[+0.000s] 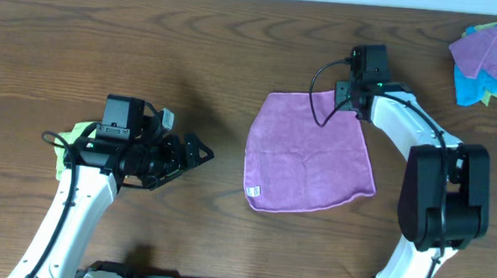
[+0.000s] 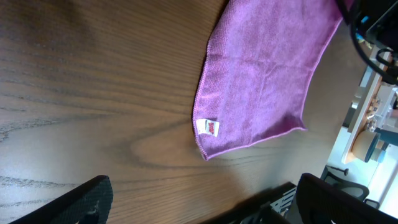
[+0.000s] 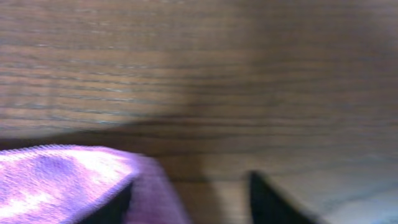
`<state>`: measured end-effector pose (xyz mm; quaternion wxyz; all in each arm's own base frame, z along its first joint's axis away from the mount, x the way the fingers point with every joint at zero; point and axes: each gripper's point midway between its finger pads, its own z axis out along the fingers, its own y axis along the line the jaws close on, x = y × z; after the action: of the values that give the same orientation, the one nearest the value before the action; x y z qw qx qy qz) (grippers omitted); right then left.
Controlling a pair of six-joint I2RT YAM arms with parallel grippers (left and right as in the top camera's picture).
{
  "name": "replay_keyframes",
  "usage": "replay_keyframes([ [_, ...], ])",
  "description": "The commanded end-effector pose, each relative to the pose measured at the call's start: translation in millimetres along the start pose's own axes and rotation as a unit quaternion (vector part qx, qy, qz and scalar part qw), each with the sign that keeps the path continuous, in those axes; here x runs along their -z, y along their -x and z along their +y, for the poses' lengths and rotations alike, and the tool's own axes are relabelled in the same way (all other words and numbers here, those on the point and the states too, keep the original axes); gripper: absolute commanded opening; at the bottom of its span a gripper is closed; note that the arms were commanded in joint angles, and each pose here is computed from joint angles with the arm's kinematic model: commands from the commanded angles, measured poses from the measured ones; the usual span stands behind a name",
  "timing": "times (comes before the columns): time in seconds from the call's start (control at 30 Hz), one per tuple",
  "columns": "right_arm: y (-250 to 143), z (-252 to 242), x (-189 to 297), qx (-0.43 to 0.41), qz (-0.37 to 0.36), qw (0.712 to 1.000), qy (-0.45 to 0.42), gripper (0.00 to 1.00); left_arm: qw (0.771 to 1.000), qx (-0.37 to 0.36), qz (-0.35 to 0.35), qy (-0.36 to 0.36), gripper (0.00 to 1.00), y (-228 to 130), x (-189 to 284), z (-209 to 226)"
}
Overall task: Fold the cloth
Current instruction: 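Release the cloth and raise both grippers away from it, then move both grippers to the near corners of the purple cloth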
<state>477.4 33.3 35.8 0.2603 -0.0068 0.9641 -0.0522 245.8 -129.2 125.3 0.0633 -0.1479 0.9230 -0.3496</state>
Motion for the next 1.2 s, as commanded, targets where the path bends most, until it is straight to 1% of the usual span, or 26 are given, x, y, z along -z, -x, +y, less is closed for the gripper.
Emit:
replay_keyframes([
  [0.0,22.1,-10.6,13.9,-0.001,-0.016,1.0,-0.025,0.68,1.0,-0.001,-0.008,0.0,0.96,3.9,2.5,-4.1],
  [0.03,22.4,-9.7,16.7,-0.002,-0.011,1.0,-0.022,0.77,1.0,0.003,-0.011,0.005,0.95,4.8,2.5,-2.5],
  [0.07,22.2,-7.2,21.1,-0.002,-0.002,1.0,-0.016,0.83,1.0,0.004,-0.012,0.008,0.95,5.5,2.5,-1.5],
  [0.1,22.0,-3.2,26.8,0.0,0.009,1.0,-0.006,0.92,1.0,0.004,-0.015,0.011,0.95,6.2,2.5,-0.4],
  [0.13,21.9,-1.3,32.6,-0.004,0.019,1.0,-0.001,0.99,1.0,0.004,-0.017,0.016,0.96,7.1,2.6,1.2],
  [0.23,26.1,-1.2,55.4,-0.011,0.032,0.999,0.002,0.99,1.0,0.004,-0.021,0.02,0.96,8.4,2.7,2.8],
  [0.37,34.5,-6.0,92.9,-0.016,0.022,1.0,0.006,0.99,0.999,0.006,-0.026,0.027,0.95,10.0,2.9,5.3],
  [0.53,21.4,-14.5,145.7,-0.016,0.031,0.999,0.011,0.99,0.999,0.022,-0.028,0.027,0.96,10.9,3.0,5.3],
  [0.67,12.3,-22.9,168.7,-0.019,0.038,0.999,0.008,0.99,0.999,0.031,-0.034,0.023,0.95,14.2,3.1,3.2],
  [0.83,-25.9,-39.0,197.4,-0.044,0.099,0.994,0.003,0.99,0.998,0.06,-0.026,0.011,0.95,11.2,2.4,-1.2],
  [0.9,-38.1,-48.0,212.0,-0.055,0.113,0.992,0.003,0.99,0.997,0.073,-0.023,0.008,0.96,9.7,1.8,-2.9],
  [1.07,-63.1,-69.2,253.5,-0.099,0.101,0.989,0.035,0.99,0.994,0.099,0.024,-0.045,0.95,-5.5,2.3,-21.5],
  [1.17,-94.0,-77.5,272.7,-0.124,0.095,0.986,0.052,0.99,0.991,0.125,0.049,-0.029,0.95,-19.1,2.4,-13.4],
])
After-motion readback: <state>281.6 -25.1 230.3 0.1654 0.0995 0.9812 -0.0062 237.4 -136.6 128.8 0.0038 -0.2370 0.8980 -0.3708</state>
